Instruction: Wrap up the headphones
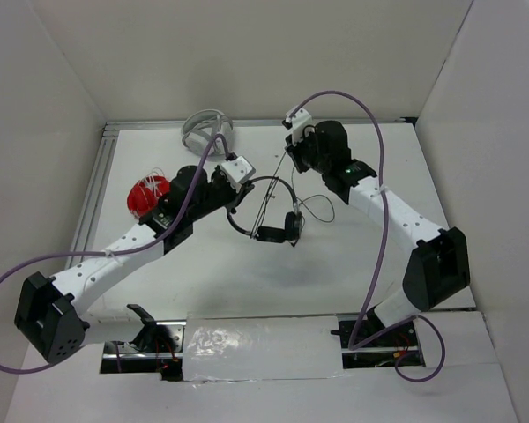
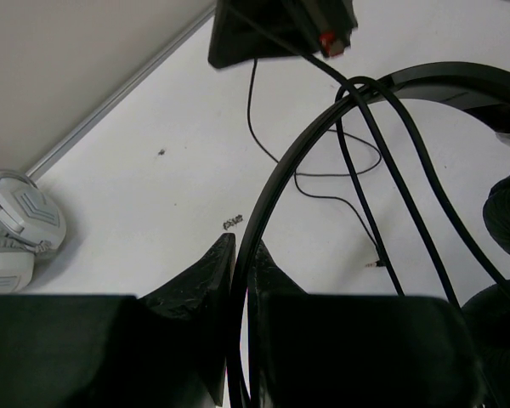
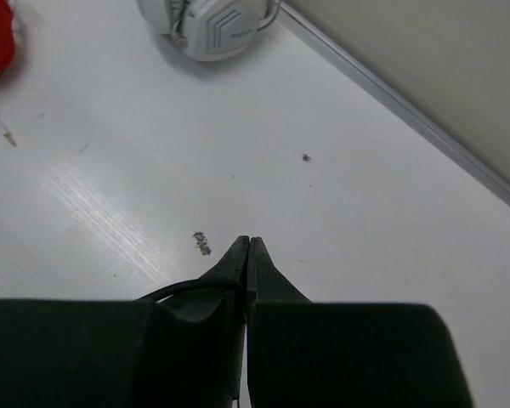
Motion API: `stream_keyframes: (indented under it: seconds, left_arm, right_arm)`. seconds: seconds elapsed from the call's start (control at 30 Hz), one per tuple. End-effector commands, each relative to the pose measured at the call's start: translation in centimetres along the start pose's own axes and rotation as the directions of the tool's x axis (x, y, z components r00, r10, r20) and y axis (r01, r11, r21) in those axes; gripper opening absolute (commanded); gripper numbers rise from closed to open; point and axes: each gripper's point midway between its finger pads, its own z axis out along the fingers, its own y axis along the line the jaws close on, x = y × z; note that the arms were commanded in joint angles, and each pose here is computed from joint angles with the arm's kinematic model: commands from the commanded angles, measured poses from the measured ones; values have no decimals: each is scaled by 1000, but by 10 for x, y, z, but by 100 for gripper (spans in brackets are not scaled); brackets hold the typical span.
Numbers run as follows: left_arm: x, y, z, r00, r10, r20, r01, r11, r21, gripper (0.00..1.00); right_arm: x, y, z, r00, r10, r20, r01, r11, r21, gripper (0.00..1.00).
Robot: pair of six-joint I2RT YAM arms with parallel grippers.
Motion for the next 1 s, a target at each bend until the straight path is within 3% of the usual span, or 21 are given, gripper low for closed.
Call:
stream_keyframes:
  seconds: [0.0, 0.23, 0.47, 0.7, 0.83, 0.97]
  left_arm:
    - [-64, -8, -18, 987, -2, 163, -6, 999, 49, 0]
    - [-66, 11, -24, 991, -5, 131, 12, 999, -52, 0]
    - [-53, 12, -25, 994, -31, 101, 38, 997, -67, 0]
    - [-52, -6, -30, 994, -41, 106, 39, 999, 22, 0]
    - [-57, -27, -38, 990, -30, 138, 11, 991, 136, 0]
    - [-62, -36, -39, 987, -63, 146, 35, 981, 189, 0]
  right_arm:
    - [0, 3, 6, 998, 54, 44, -53, 998, -33, 4]
    - [-10, -3, -21, 981, 107, 160, -108, 994, -2, 0]
    - [-10, -26, -41, 974, 123, 190, -142, 986, 86, 0]
    - [-14, -43, -43, 974, 133, 184, -155, 981, 116, 0]
    - [-8, -38, -28, 983, 129, 132, -139, 988, 66, 0]
    - [-10, -25, -22, 980, 123, 156, -124, 992, -9, 2]
